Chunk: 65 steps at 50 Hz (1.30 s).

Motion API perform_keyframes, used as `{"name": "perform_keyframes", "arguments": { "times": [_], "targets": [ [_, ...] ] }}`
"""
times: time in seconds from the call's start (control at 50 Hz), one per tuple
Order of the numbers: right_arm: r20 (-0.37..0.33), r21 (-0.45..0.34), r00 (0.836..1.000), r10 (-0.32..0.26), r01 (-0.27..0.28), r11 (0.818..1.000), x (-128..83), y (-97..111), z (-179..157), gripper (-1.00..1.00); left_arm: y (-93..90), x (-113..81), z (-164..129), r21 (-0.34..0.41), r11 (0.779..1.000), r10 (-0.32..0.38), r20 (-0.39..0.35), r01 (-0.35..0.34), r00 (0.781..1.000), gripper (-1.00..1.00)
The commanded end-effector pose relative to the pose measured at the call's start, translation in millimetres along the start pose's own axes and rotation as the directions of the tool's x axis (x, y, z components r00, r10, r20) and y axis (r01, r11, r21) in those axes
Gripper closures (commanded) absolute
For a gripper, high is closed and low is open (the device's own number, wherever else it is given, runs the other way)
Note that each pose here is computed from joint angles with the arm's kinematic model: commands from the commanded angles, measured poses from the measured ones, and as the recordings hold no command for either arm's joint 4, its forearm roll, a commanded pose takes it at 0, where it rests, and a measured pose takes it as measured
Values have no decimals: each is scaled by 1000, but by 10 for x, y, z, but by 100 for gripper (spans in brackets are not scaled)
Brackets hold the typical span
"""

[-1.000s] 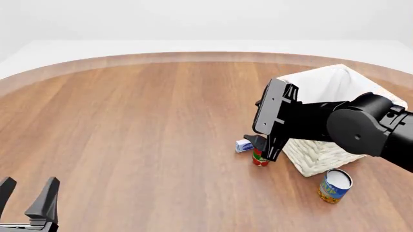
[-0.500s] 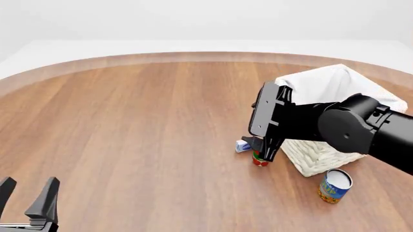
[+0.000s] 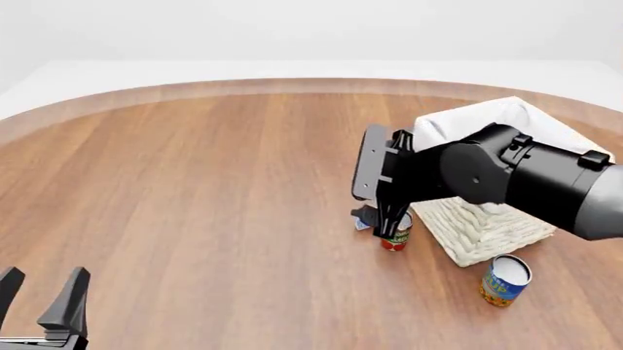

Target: Pick up the alphabet soup and the cream cheese box, and put them in the basket.

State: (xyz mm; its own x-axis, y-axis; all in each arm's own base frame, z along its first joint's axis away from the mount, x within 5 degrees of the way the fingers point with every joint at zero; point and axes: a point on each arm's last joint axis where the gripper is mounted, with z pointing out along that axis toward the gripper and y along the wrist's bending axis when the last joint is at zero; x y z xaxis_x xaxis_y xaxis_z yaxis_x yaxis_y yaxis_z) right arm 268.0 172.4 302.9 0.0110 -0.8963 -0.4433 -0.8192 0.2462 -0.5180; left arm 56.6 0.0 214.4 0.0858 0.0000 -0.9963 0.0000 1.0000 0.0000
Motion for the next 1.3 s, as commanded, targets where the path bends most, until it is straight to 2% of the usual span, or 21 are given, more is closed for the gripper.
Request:
{"name": "perform_keyframes", "arguments": {
  "times": [0.02,0.1,0.18,0.32,0.72,0.76,0.78,0.96,1.16,1.3],
  "targets": [
    [-57,-59,998,-34,31,998,0,-63,113,-100,0,0,0,0,1000,0,0,0,1000,-100],
    [-75,-76,996,-53,47,996,-4,-110,152,-100,0,0,0,0,1000,0,0,0,1000,-100],
    [-111,-112,990,-85,72,991,79,-131,254,-100,0,0,0,0,1000,0,0,0,1000,-100],
    [-131,-145,983,-130,111,983,125,-153,388,-100,0,0,0,0,1000,0,0,0,1000,-100],
    [-144,-191,973,-182,153,970,35,-268,675,-100,0,0,0,0,1000,0,0,0,1000,-100],
    [-162,-210,966,-203,167,963,128,-315,822,-100,0,0,0,0,1000,0,0,0,1000,-100],
    [-190,-282,948,-255,196,939,286,-291,1132,-100,0,0,0,0,1000,0,0,0,1000,-100],
    [-208,-305,939,-272,202,931,465,-314,1217,-100,0,0,0,0,1000,0,0,0,1000,-100],
    [-201,-311,939,-278,208,927,396,-285,1236,-100,0,0,0,0,1000,0,0,0,1000,-100],
    [-183,-312,941,-284,218,925,246,-228,1220,-100,0,0,0,0,1000,0,0,0,1000,-100]
  ]
}}
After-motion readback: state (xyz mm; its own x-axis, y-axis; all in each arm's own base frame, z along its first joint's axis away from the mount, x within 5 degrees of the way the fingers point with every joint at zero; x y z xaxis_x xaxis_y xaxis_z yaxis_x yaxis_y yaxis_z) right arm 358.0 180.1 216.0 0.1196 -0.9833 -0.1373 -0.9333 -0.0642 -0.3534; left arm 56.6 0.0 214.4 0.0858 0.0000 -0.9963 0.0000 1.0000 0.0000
